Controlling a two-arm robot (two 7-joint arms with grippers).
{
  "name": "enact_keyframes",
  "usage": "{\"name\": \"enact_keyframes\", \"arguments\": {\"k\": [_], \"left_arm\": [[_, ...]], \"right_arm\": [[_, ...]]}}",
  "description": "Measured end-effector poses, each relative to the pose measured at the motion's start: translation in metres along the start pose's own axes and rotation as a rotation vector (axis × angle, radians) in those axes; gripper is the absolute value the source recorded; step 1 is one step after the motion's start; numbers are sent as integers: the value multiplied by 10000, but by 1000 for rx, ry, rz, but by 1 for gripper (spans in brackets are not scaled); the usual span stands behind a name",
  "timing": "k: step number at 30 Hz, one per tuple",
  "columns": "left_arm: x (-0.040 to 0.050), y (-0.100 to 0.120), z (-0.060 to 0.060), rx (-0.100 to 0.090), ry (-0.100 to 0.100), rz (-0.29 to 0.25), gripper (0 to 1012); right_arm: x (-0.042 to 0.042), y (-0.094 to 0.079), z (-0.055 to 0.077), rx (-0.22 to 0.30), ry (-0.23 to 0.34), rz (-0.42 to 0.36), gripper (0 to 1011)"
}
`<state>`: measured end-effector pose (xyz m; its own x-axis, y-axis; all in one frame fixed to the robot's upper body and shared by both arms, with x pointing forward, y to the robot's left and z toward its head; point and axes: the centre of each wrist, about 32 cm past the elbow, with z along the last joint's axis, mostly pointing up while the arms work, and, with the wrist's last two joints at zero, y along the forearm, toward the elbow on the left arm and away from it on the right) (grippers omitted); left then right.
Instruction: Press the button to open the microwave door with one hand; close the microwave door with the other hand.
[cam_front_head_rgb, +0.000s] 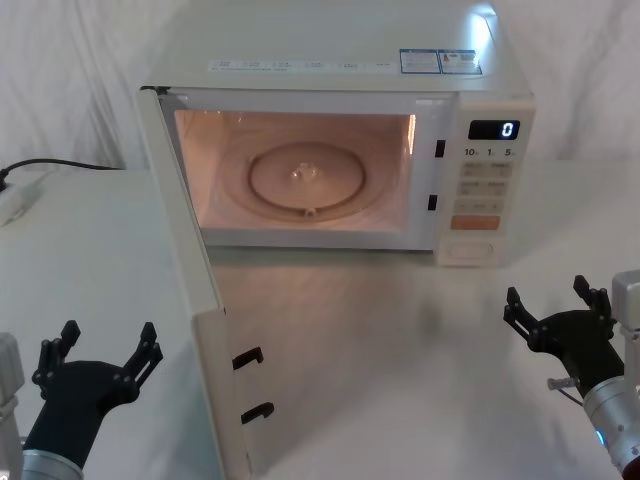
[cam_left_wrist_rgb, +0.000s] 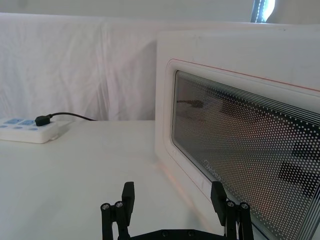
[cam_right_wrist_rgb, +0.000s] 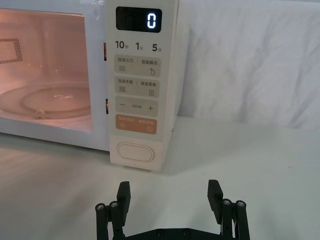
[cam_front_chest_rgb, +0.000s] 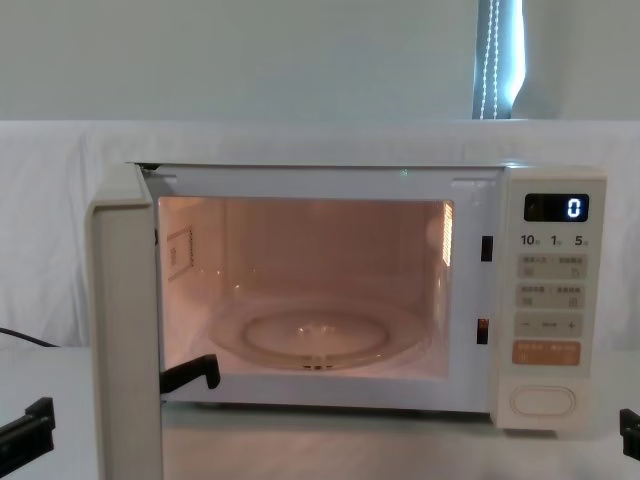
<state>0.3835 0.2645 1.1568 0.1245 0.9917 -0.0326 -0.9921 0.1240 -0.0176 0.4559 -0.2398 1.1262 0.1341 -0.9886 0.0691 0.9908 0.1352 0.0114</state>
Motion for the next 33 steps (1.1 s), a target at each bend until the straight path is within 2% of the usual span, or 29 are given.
{"name": "enact_keyframes", "arguments": {"k": [33], "left_arm": [[0,0,0,0,0,0,1001]], "right_arm": [[0,0,0,0,0,1,1002]]}}
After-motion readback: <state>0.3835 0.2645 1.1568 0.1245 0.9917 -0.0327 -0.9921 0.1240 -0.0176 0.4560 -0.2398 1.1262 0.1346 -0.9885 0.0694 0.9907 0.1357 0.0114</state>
